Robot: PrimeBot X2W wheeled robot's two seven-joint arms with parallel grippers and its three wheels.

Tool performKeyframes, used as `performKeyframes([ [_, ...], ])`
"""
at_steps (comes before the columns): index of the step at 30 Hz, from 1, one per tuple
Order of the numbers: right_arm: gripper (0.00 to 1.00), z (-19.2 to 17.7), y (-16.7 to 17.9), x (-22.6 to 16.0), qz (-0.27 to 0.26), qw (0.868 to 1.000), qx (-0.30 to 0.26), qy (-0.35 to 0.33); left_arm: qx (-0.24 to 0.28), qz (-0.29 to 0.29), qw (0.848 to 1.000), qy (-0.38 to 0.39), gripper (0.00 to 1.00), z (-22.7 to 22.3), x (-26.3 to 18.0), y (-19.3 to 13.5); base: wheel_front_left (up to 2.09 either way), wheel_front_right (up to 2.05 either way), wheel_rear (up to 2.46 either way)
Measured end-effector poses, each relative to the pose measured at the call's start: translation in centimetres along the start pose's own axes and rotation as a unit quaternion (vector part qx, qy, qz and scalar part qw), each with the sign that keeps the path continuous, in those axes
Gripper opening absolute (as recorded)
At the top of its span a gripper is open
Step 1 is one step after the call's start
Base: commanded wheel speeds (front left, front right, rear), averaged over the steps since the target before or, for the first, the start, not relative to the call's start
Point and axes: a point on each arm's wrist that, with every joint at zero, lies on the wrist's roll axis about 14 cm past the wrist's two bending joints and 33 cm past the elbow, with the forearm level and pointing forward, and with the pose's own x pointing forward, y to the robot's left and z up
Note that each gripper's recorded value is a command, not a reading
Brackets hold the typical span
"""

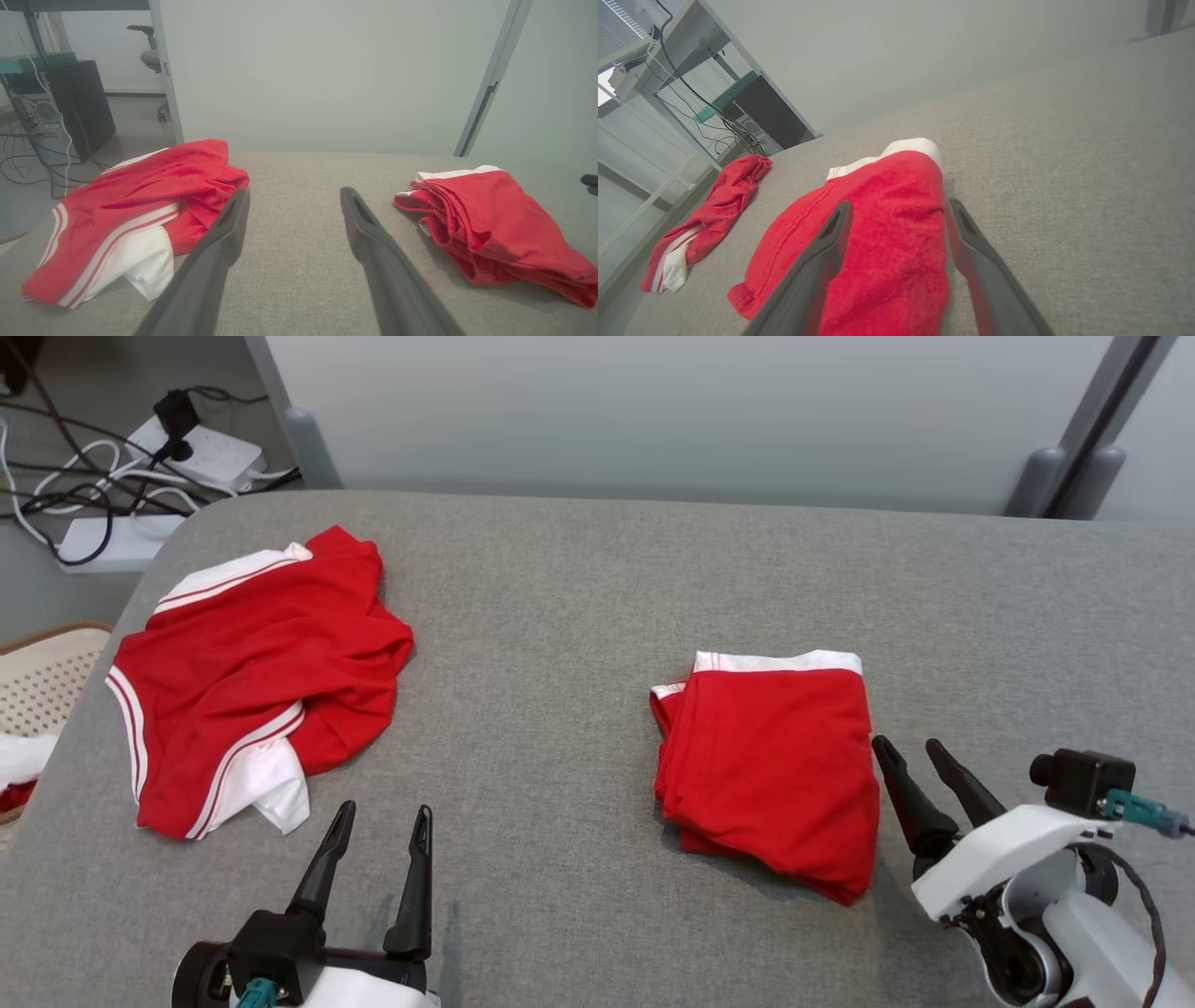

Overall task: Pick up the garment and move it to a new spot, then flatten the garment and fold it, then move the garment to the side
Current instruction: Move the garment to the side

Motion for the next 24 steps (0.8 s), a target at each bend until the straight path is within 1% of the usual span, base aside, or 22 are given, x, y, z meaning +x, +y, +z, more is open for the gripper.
performKeyframes([
  [6,1.0,-1.8,-0.1,1.4,0.01,0.997,0.032,0.069,0.001,0.004,1.0,0.004,1.0,-0.2,0.4,0.3,0.0,0.0,0.0],
  [10,1.0,-2.1,-0.3,2.0,0.015,0.995,0.04,0.092,0.002,0.007,1.0,0.003,1.0,-0.2,0.7,0.5,0.0,0.0,0.0],
  [15,1.0,-2.9,-1.4,2.3,0.009,0.991,0.034,0.13,0.003,0.01,1.0,0.012,1.0,-0.7,0.6,0.7,0.0,0.0,0.0],
  [24,1.0,-4.8,-2.1,2.7,0.002,0.982,0.061,0.178,0.008,0.008,1.0,0.016,1.0,-1.0,1.2,0.6,0.0,0.0,0.0],
])
